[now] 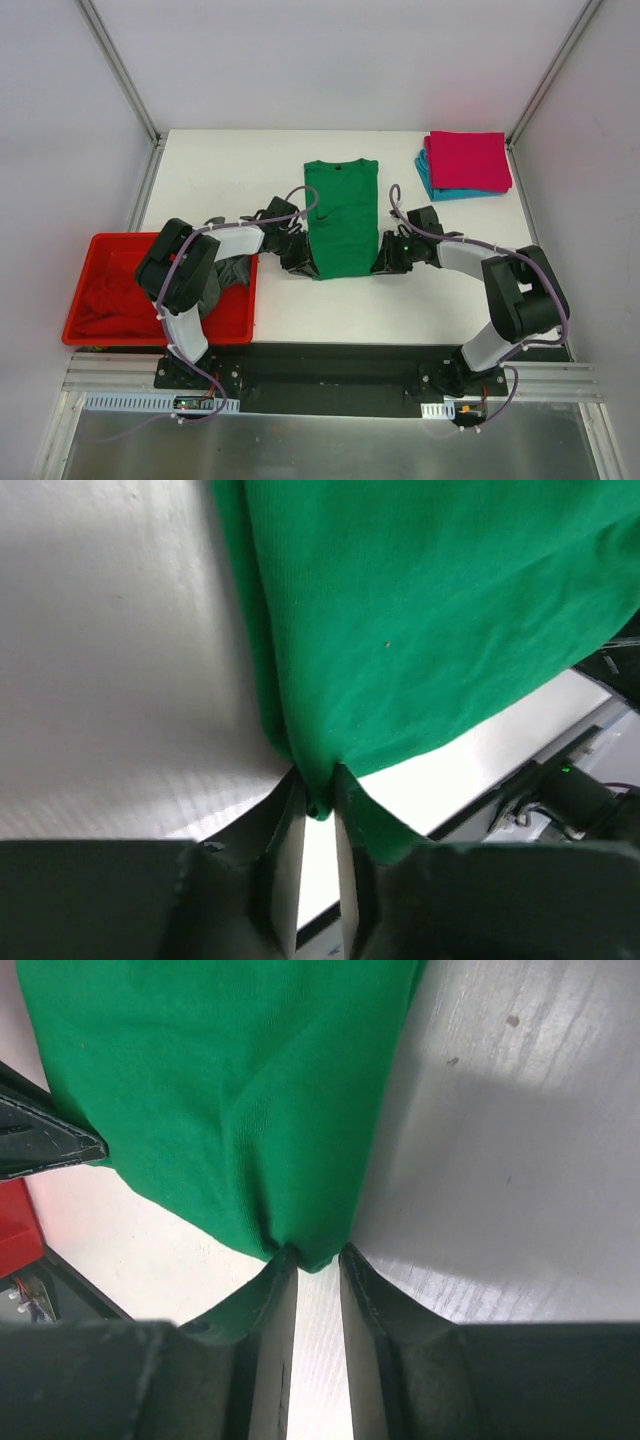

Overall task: Fold and stack the t-shirts
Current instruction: Grab one side of the 2/3 rectangular tshirt with both arms

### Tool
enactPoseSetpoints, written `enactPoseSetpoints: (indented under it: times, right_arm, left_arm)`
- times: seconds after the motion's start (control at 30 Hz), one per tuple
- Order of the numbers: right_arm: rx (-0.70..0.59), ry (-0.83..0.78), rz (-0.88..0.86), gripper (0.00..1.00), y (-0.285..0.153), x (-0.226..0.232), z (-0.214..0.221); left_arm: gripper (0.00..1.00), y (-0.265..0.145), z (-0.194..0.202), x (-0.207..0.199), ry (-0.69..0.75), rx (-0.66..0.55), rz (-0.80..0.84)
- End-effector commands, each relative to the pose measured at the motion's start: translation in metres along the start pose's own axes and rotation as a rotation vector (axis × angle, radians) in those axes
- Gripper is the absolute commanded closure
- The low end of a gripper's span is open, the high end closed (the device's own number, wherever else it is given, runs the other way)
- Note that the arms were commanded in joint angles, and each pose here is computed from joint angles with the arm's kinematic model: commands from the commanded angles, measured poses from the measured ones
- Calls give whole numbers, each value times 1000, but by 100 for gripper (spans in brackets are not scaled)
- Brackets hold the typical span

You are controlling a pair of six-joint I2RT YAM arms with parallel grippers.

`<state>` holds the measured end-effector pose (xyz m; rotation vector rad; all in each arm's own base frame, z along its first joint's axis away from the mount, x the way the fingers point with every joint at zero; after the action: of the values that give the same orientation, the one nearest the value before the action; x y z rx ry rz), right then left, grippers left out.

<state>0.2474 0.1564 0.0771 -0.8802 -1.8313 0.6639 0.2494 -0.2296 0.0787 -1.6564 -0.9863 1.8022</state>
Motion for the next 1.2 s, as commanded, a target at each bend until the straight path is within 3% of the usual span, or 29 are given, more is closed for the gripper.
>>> enactPoseSetpoints:
  times: [0.0,0.03,0.13,0.17,0.5,0.87,1.17]
  right_arm:
    - [-36,-25,-55,76,3,7,-16]
    - [-37,-21,-58,77,3,7,-17]
    - [-24,-24,-89,98,4,11,-16]
    - [-20,-17,-87,99,3,11,-15]
    - [93,-25,245,99,-41,-15,17]
    - [117,-14,66,99,-48,7,44]
    - [301,-32,-68,99,-80,53,114]
  left_arm:
    - [94,7,-3,2,13,4,-19]
    - [100,7,-3,3,10,3,-22]
    - [100,6,-2,5,11,-7,-31]
    - [100,4,-2,5,11,-19,-37]
    - [100,-2,3,21,5,-51,-97]
    - [100,-19,36,17,30,-8,-39]
    - [100,-56,105,27,76,-15,-48]
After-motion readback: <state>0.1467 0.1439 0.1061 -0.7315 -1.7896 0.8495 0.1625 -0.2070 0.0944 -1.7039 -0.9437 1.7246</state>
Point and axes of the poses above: each gripper's point midway between its finger pads, its own y axis out along the fingers, its own x axis along the line the jaws close on, z = x × y, the point moved 7 cm from there along -y, back along the fingers, and after that the axes turned 6 degrees about -y, right-handed, at the moved point
